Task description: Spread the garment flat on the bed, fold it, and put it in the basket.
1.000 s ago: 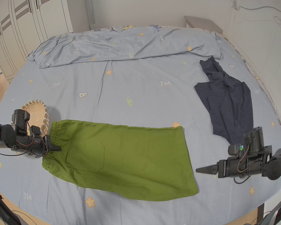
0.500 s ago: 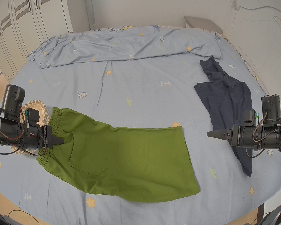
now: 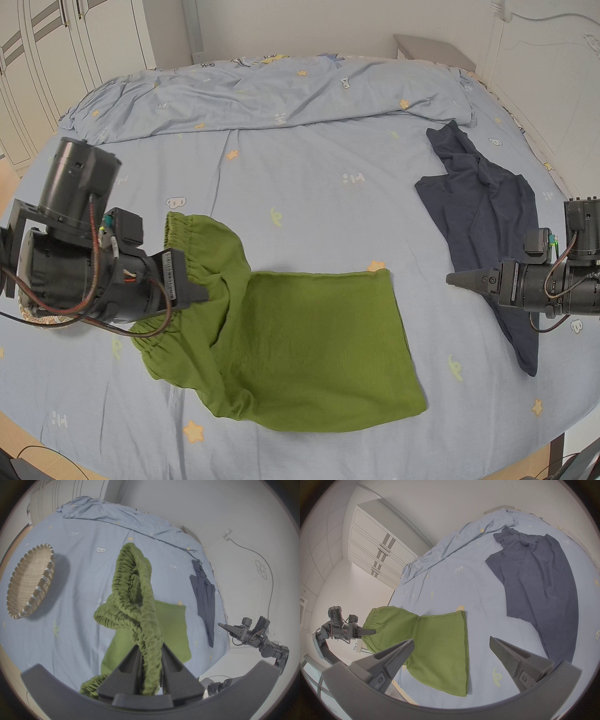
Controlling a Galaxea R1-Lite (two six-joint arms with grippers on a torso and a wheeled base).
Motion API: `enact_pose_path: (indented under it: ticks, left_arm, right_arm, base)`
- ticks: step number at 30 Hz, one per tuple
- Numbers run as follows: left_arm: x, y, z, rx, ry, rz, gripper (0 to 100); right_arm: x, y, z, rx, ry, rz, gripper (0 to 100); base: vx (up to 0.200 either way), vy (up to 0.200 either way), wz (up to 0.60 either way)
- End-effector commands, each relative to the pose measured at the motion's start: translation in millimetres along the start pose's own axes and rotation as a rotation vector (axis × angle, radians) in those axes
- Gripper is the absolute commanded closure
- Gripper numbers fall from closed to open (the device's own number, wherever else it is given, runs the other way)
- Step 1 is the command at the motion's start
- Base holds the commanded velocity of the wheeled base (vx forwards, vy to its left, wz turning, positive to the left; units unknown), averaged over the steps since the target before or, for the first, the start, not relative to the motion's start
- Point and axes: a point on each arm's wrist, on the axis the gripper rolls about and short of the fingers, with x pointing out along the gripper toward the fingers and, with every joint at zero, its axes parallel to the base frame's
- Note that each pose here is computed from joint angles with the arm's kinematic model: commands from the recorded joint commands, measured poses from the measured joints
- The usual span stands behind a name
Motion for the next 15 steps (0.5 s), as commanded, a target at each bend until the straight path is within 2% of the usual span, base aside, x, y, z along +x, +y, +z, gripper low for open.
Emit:
enact_pose_path:
  ticks: [1,2,3,5,15]
  left_arm:
    - [31.7,-29.5,-0.9,0.001,0.054,-0.021,100]
    - [31.7,-29.5,-0.9,0.001,0.054,-0.021,100]
    - [43.3,-44.3,-2.2,-0.036,0.075,-0.04,100]
    - [50.6,-52.9,-6.6,-0.061,0.092,-0.046,100]
    - [85.3,-81.0,-26.3,-0.159,0.153,-0.068,100]
  right_arm:
    - [0.1,0.7,-0.6,-0.002,0.002,0.002,0]
    - [0.1,0.7,-0.6,-0.002,0.002,0.002,0]
    - [0.2,1.1,-0.7,-0.002,0.002,0.003,0]
    - [0.4,0.2,-0.6,0.0,0.002,0.0,0]
    - [1.2,0.7,-1.9,0.0,0.009,0.004,0]
  base:
    - [0.0,0.0,0.0]
    - [0.0,0.0,0.0]
    - [0.0,0.0,0.0]
    - [0.0,0.0,0.0]
    - [0.0,0.0,0.0]
